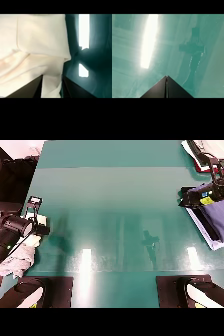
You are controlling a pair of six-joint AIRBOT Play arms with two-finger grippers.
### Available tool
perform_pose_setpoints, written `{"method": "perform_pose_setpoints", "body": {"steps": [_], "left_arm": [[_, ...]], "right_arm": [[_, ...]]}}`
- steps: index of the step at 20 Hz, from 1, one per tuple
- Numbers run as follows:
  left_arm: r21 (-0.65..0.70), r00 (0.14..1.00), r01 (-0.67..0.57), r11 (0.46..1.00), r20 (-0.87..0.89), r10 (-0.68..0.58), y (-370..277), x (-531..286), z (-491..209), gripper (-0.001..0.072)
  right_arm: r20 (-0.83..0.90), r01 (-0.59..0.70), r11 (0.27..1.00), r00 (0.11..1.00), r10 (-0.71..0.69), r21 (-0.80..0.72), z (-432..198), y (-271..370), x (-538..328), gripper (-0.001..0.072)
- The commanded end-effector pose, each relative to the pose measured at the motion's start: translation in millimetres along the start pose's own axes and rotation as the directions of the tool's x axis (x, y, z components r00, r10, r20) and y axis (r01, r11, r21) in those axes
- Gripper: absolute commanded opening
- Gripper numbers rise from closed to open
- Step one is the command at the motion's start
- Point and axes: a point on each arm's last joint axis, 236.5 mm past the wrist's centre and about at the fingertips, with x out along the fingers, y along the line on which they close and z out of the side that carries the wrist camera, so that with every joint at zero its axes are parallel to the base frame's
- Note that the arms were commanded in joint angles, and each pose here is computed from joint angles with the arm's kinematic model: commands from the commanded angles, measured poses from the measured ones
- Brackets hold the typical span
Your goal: Fold the shirts.
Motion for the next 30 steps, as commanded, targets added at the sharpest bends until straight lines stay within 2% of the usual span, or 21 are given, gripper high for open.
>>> {"method": "perform_pose_setpoints", "body": {"steps": [1, 2, 3, 5, 6, 7, 8, 11, 13, 14, 16, 18, 20, 22, 25, 27, 29, 30], "left_arm": [[0.012, 1.0, -0.024, 1.0, 0.019, 0.024, 5, 2, 4, 0.03], [0.02, 1.0, -0.03, 0.999, 0.009, 0.03, 6, 4, 2, 0.0345], [0.015, 0.999, -0.032, 0.999, -0.004, 0.032, 5, 6, 0, 0.043], [0.016, 0.999, -0.033, 0.999, -0.027, 0.033, 3, 12, -4, 0.0428], [0.019, 0.999, -0.034, 0.999, -0.032, 0.034, 3, 14, -4, 0.035], [0.024, 0.999, -0.033, 0.999, -0.031, 0.033, 2, 15, -4, 0.0104], [0.023, 0.999, -0.032, 0.999, -0.029, 0.032, 2, 16, -3, 0.0023], [-0.008, 0.999, -0.05, 0.999, -0.018, 0.049, 13, -2, 11, 0.0022], [-0.029, 0.992, -0.014, 0.999, 0.128, 0.018, 26, -55, 58, 0.0021], [-0.015, 0.965, 0.061, 0.998, 0.255, -0.055, 25, -101, 88, 0.0022], [0.095, 0.822, 0.234, 0.968, 0.512, -0.249, 9, -212, 136, 0.0022], [0.218, 0.628, 0.368, 0.904, 0.659, -0.414, -7, -315, 157, 0.0022], [0.334, 0.476, 0.463, 0.821, 0.688, -0.548, -27, -382, 155, 0.0022], [0.432, 0.364, 0.509, 0.744, 0.675, -0.642, -47, -414, 157, 0.0022], [0.483, 0.319, 0.615, 0.624, 0.571, -0.757, -82, -402, 164, 0.0022], [0.5, 0.295, 0.69, 0.523, 0.466, -0.834, -111, -380, 173, 0.0022], [0.481, 0.263, 0.77, 0.419, 0.36, -0.895, -139, -352, 183, 0.0022], [0.463, 0.263, 0.798, 0.387, 0.31, -0.914, -152, -336, 185, 0.0022]], "right_arm": [[-0.017, -0.001, 1.0, 1.0, 0.001, -0.001, -4, 1, 0, 0.0019], [-0.025, -0.002, 1.0, 1.0, 0.002, -0.001, -6, 1, 0, 0.0019], [-0.033, -0.002, 1.0, 0.999, 0.002, -0.001, -8, 1, 0, 0.0019], [-0.042, -0.003, 1.0, 0.999, 0.003, -0.001, -10, 1, 0, 0.0019], [-0.043, -0.003, 1.0, 0.999, 0.003, -0.001, -10, 1, 0, 0.0019], [-0.042, -0.003, 1.0, 0.999, 0.003, -0.001, -10, 1, 0, 0.0019], [-0.042, -0.003, 1.0, 0.999, 0.003, -0.001, -10, 1, 0, 0.0019], [-0.039, -0.003, 1.0, 0.999, 0.003, -0.001, -9, 1, 0, 0.0019], [-0.021, -0.002, 1.0, 1.0, 0.002, -0.002, -6, 1, -2, 0.0019], [-0.001, -0.001, 1.0, 1.0, 0.001, -0.005, -4, 2, -5, 0.0019], [0.08, 0.005, 1.0, 0.997, -0.004, -0.011, 8, 3, -14, 0.0019], [0.174, 0.011, 1.0, 0.985, -0.008, -0.019, 21, 6, -29, 0.0019], [0.264, 0.017, 0.999, 0.965, -0.009, -0.028, 31, 10, -46, 0.0019], [0.347, 0.023, 0.999, 0.938, -0.009, -0.036, 40, 13, -64, 0.0019], [0.424, 0.023, 0.999, 0.906, -0.002, -0.046, 43, 20, -85, 0.0018], [0.437, 0.018, 0.999, 0.9, -0.001, -0.036, 42, 21, -90, 0.0018], [0.424, 0.014, 0.999, 0.906, 0.0, -0.03, 39, 21, -89, 0.0018], [0.415, 0.013, 0.999, 0.91, 0.001, -0.031, 37, 22, -88, 0.0018]]}}
